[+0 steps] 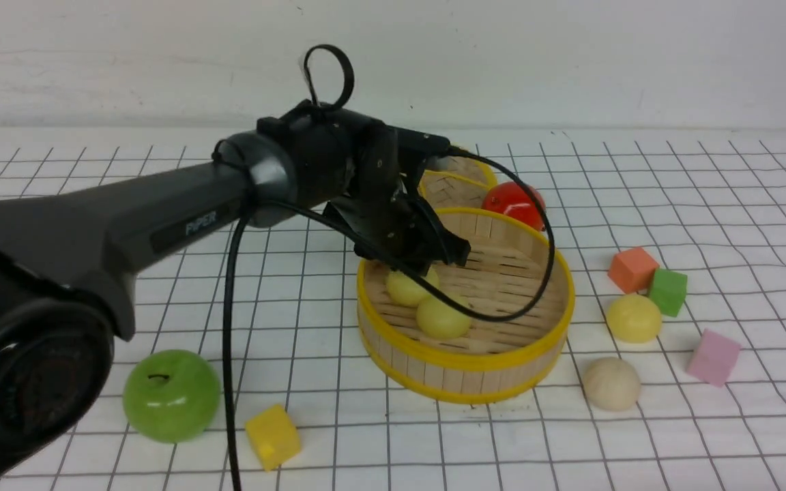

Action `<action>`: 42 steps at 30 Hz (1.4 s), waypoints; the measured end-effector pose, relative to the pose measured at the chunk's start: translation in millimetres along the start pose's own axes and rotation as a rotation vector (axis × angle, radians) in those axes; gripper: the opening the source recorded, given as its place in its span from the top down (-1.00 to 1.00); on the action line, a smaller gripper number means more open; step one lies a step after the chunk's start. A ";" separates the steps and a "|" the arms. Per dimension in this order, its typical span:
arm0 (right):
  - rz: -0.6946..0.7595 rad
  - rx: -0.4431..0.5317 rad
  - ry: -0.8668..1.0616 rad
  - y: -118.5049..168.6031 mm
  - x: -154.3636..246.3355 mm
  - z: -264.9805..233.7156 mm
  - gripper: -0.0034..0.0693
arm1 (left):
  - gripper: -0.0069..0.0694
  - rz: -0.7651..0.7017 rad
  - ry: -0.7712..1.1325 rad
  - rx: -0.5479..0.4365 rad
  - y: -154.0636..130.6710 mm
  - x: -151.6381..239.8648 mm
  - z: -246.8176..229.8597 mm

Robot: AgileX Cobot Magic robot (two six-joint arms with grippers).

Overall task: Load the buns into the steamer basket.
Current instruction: Use the left arm to put the steamed stuffed bun into the steamer, then use the right arm to grab a steamed stuffed bun

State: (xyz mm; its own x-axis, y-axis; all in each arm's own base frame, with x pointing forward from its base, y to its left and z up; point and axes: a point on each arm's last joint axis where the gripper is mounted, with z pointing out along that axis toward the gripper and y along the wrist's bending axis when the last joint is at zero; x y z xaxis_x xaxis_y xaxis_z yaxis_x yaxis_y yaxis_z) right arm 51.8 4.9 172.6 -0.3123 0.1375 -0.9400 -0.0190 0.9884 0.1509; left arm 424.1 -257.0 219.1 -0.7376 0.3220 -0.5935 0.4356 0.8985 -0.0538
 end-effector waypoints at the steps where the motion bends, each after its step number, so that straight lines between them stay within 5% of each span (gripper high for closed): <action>1: 0.000 0.000 0.000 0.0 0.0 0.0 0.25 | -0.11 -0.006 -0.006 -0.006 0.5 -1.7 -1.1; 6: 0.000 0.000 0.000 0.0 0.0 0.0 0.25 | -0.34 -0.037 0.029 -0.024 0.8 -7.8 -25.4; 10: 0.000 0.000 0.000 0.0 0.0 0.0 0.25 | -0.18 -0.034 0.048 -0.026 -3.3 -12.6 -71.5; 14: 0.000 0.000 0.000 0.0 0.0 0.0 0.25 | 0.59 -0.054 -0.038 0.025 -7.4 -5.9 -163.3; 17: 0.000 0.000 0.000 0.0 0.0 0.0 0.25 | 0.85 -0.053 -0.139 0.068 -6.3 12.7 -212.2; 27: 0.029 -0.007 -0.024 0.5 -1.7 0.2 0.25 | 0.85 -0.083 -0.576 0.212 8.5 152.2 -323.6; 31: 0.358 -0.083 -0.125 5.0 -10.3 0.1 0.25 | 0.85 -0.107 -0.746 0.224 21.0 232.2 -325.1; 35: 0.538 -0.129 -0.212 5.9 -20.5 -2.3 0.27 | 0.85 -0.116 -0.876 0.230 28.8 279.9 -317.9; 40: 0.512 -0.162 -0.072 18.6 -48.6 -13.8 0.55 | 0.85 -0.116 -0.889 0.232 31.4 302.5 -307.6; 42: 0.383 -0.159 0.088 29.1 -82.8 -16.7 0.75 | 0.85 -0.113 -0.870 0.231 31.4 306.3 -304.6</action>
State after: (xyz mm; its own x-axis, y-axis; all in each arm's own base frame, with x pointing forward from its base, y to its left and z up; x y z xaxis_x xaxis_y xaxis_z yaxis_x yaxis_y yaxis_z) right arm 61.3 21.2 259.9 -0.4051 0.4802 -0.7780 -0.0295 0.8436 0.5361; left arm 54.7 -39.4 280.2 -0.1729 -0.1877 -0.9669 0.5464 0.7985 -0.2527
